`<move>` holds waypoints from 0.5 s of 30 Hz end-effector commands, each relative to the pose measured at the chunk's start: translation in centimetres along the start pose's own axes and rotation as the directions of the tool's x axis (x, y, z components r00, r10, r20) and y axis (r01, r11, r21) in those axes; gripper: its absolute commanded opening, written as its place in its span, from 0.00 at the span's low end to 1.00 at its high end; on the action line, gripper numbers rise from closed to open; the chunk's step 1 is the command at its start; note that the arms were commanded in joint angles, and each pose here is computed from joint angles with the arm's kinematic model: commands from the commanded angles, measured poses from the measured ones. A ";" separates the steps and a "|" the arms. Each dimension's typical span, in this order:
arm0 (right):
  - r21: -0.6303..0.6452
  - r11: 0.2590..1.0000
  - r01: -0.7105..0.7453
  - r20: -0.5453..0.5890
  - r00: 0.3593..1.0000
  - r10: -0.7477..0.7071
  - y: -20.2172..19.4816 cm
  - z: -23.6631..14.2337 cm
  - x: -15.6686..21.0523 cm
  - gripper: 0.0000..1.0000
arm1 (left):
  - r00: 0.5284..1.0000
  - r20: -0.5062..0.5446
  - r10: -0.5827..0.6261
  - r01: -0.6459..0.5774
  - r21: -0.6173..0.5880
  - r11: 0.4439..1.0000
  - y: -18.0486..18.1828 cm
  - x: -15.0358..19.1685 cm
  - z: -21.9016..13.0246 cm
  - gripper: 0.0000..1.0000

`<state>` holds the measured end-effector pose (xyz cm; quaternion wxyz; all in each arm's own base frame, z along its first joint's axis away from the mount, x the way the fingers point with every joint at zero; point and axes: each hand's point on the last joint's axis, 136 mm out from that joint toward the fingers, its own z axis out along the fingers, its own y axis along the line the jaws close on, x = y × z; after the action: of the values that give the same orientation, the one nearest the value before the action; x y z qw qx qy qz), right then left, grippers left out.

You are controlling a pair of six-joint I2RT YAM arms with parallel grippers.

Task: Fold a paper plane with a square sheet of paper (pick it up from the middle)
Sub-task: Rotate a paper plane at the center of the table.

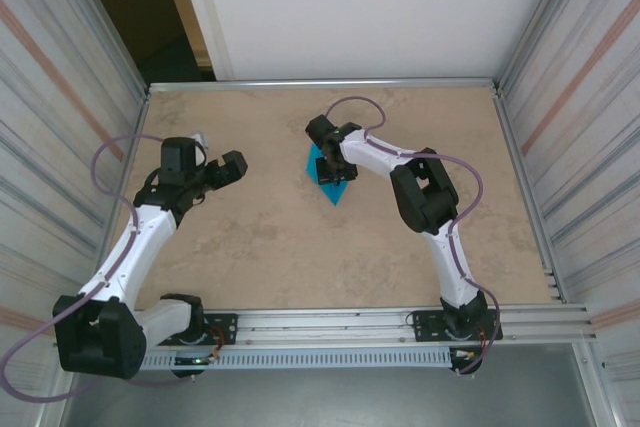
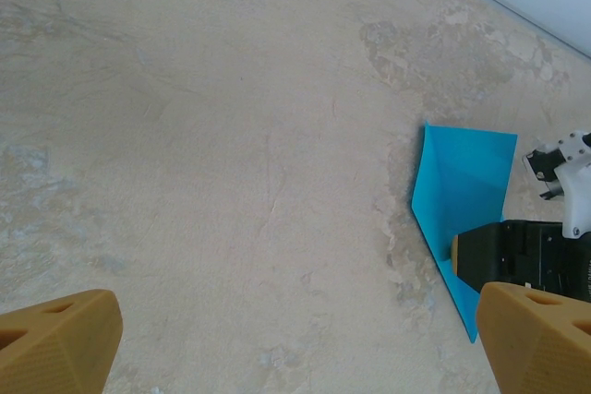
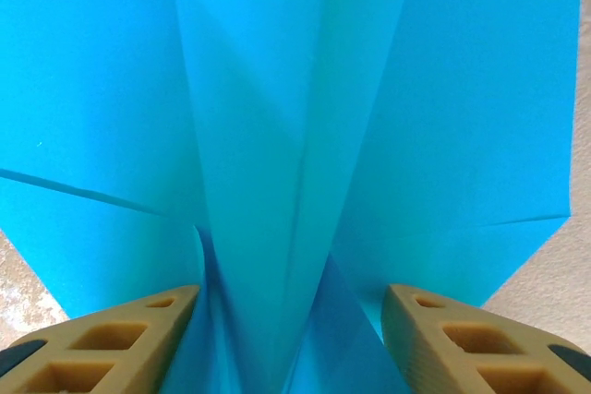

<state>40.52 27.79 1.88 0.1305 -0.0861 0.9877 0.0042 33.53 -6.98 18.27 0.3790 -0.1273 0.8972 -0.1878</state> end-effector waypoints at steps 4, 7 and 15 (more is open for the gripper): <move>0.079 0.994 0.074 -0.213 0.976 -0.056 -2.3 4.0 5.2 0.53 | 1.000 -0.008 0.016 -0.016 0.005 1.000 0.1 0.2 0.3 0.99; 0.052 0.996 0.070 -0.226 0.972 -0.057 -2.1 4.2 5.5 0.55 | 1.000 -0.011 0.016 -0.016 0.002 1.000 0.1 0.3 0.3 0.99; 0.035 0.995 0.092 -0.257 0.963 -0.080 -2.3 4.4 6.0 0.60 | 1.000 -0.015 0.013 -0.013 0.006 1.000 0.1 0.4 0.3 0.99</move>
<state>40.58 27.65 1.71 0.1171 -0.1051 0.9874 0.0181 33.58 -6.99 18.02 0.3756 -0.1277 0.8987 -0.1871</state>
